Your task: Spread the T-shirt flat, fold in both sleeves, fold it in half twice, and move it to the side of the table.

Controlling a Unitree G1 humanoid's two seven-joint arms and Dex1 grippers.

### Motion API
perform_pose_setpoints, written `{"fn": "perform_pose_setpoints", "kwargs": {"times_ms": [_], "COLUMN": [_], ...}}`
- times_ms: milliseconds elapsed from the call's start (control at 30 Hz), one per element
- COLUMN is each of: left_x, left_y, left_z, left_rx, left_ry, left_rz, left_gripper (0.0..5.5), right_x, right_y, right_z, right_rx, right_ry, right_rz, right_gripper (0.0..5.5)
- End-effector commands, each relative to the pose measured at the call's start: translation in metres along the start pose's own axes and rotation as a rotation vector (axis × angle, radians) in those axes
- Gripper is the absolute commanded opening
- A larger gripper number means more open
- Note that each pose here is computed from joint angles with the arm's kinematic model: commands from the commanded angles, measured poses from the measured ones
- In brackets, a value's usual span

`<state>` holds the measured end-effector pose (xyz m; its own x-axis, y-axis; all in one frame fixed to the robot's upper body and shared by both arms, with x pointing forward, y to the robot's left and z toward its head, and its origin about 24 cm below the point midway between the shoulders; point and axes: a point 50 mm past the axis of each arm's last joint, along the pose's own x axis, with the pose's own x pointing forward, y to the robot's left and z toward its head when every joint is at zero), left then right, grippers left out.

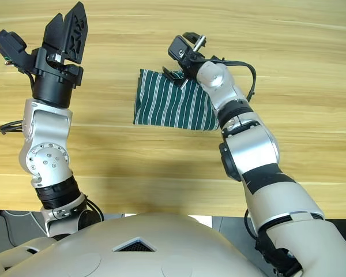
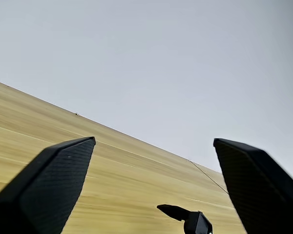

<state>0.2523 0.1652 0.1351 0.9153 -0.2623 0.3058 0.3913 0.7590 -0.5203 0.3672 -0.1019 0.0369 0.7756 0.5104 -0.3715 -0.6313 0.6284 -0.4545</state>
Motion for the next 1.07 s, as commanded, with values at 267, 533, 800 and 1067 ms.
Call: {"fn": "perform_pose_setpoints", "kwargs": {"times_ms": [267, 533, 800, 1067], "left_x": [-0.008, -0.023, -0.038, -0.041], "left_y": [-0.009, 0.000, 0.012, 0.023], "left_z": [-0.004, 0.020, 0.028, 0.020], "left_rx": [-0.049, 0.063, 0.112, 0.362], "left_ry": [-0.001, -0.102, -0.113, -0.134], "left_rz": [-0.015, 0.092, 0.154, 0.216], "left_gripper": [4.49, 4.49, 4.49, 4.49], "right_x": [-0.042, -0.178, -0.204, -0.218], "right_y": [-0.024, -0.105, -0.098, -0.147], "right_z": [-0.070, -0.156, -0.173, -0.076], "right_rx": [0.100, 0.290, 0.352, -0.062], "right_ry": [0.180, 0.418, 0.389, -0.266], "right_rz": [-0.200, -0.747, -0.905, -1.400], "right_gripper": [5.26, 5.26, 5.26, 5.26]}}
